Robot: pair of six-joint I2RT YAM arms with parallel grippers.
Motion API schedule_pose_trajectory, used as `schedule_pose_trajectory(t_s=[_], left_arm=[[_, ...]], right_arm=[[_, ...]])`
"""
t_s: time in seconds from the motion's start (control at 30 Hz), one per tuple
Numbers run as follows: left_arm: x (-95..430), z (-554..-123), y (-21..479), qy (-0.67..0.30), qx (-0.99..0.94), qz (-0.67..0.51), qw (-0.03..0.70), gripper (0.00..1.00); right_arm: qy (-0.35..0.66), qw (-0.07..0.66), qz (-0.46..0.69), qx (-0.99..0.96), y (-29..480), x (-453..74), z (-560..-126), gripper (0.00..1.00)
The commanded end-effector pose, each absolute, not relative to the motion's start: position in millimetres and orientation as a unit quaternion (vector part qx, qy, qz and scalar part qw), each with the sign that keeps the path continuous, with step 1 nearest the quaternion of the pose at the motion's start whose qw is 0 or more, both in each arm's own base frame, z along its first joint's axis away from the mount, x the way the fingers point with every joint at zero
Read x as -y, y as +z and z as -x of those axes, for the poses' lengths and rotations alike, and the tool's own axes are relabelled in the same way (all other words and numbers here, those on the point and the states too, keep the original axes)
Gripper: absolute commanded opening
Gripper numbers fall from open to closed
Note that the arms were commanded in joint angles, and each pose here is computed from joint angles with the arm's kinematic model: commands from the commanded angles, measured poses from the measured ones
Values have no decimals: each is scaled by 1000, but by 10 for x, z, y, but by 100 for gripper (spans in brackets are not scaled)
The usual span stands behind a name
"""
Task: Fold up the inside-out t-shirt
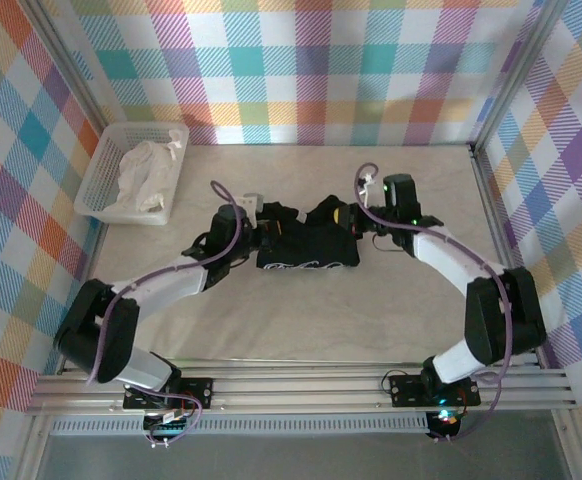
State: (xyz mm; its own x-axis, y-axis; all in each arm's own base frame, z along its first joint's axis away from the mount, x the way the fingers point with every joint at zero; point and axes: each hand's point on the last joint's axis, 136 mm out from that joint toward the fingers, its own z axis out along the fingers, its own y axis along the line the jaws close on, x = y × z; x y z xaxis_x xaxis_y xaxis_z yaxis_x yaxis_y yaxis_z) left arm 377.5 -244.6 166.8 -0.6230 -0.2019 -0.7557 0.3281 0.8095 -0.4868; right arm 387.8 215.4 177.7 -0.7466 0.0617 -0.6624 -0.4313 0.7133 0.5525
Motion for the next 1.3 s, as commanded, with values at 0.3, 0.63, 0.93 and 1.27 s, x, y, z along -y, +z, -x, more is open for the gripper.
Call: schedule_pose_trajectory(t_s=[0.3, 0.63, 0.93, 1.27], left_arm=[[2386, -4723, 932, -237, -895, 1, 378, 1], [2067, -4629, 584, -168, -932, 50, 317, 29], [1864, -4362, 1079, -144, -932, 50, 328, 56], [2082, -4077, 868, -175, -943, 28, 282, 56]], right_arm=[[256, 222, 42, -940, 754, -1866, -4665, 6], [193, 160, 28, -968, 396, -1669, -4723, 37], [182, 242, 63, -951, 1316, -1499, -4416, 56], [256, 178, 8, -950, 913, -1664, -4119, 83]])
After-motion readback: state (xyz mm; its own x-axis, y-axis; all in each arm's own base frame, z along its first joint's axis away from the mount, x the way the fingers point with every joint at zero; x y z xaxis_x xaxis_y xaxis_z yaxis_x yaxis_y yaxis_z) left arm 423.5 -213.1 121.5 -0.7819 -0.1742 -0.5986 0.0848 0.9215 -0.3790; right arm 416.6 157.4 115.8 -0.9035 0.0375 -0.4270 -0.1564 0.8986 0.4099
